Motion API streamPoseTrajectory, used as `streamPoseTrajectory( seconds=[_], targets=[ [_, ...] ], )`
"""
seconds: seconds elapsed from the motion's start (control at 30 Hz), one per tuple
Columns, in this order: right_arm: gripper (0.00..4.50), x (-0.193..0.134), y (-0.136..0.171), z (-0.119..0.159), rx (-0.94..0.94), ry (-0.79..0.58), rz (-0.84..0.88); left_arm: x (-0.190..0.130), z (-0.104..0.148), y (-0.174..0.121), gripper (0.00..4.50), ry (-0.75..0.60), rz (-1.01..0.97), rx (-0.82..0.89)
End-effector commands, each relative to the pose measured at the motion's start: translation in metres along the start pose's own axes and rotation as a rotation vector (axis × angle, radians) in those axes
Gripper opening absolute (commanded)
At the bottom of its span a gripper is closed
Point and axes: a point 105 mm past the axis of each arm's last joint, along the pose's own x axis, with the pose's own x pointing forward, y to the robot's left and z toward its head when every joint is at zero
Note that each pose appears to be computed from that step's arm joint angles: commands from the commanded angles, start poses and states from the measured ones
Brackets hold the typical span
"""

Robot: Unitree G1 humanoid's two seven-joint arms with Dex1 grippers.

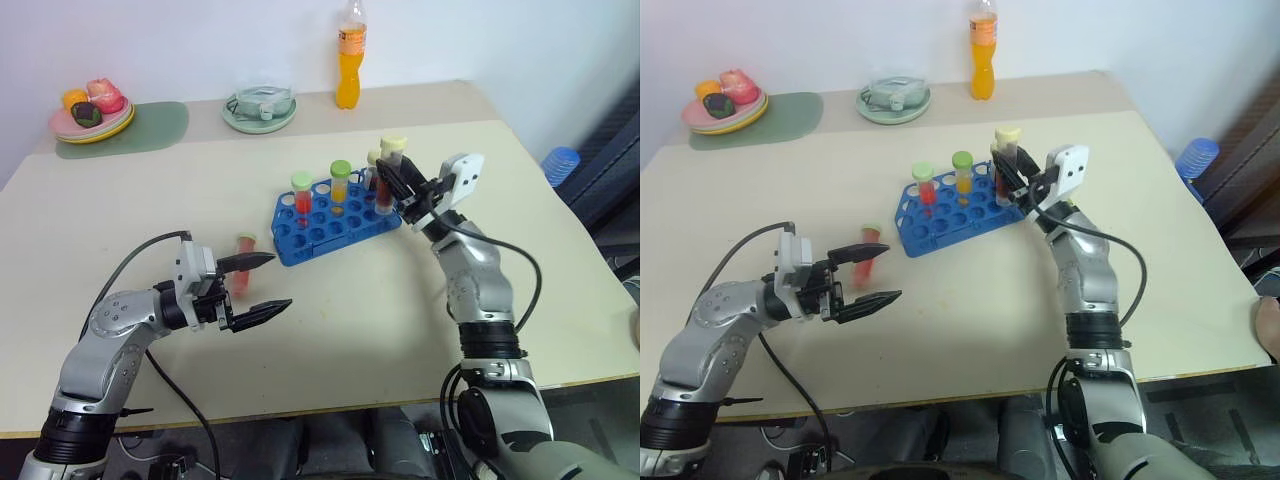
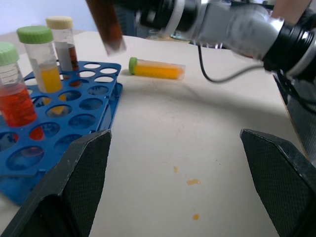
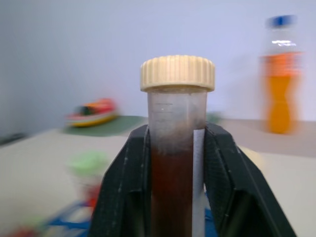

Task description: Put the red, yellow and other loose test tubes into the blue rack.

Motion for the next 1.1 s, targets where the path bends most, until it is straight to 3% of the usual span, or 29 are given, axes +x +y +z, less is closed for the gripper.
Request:
streamPoseTrajectory(
  seconds=[0.03,0.37,0.97,1.1],
  targets=[
    [0.88,0.003,-0.005,0.004,-0.081,-0.065,-0.038,0.003,0.012,0.000,4.29,-0.029,-0.008,0.035],
    [0.88,0.005,-0.010,-0.022,-0.121,-0.029,-0.079,0.000,0.013,-0.002,4.29,-0.021,-0.006,0.036],
    [0.88,0.010,-0.010,-0.031,-0.052,-0.083,-0.112,-0.003,0.013,-0.002,4.29,-0.012,0.015,0.040],
    [2.79,0.005,-0.013,-0.032,-0.075,-0.081,-0.118,-0.002,0.013,-0.002,4.29,-0.011,0.013,0.041]
  ],
)
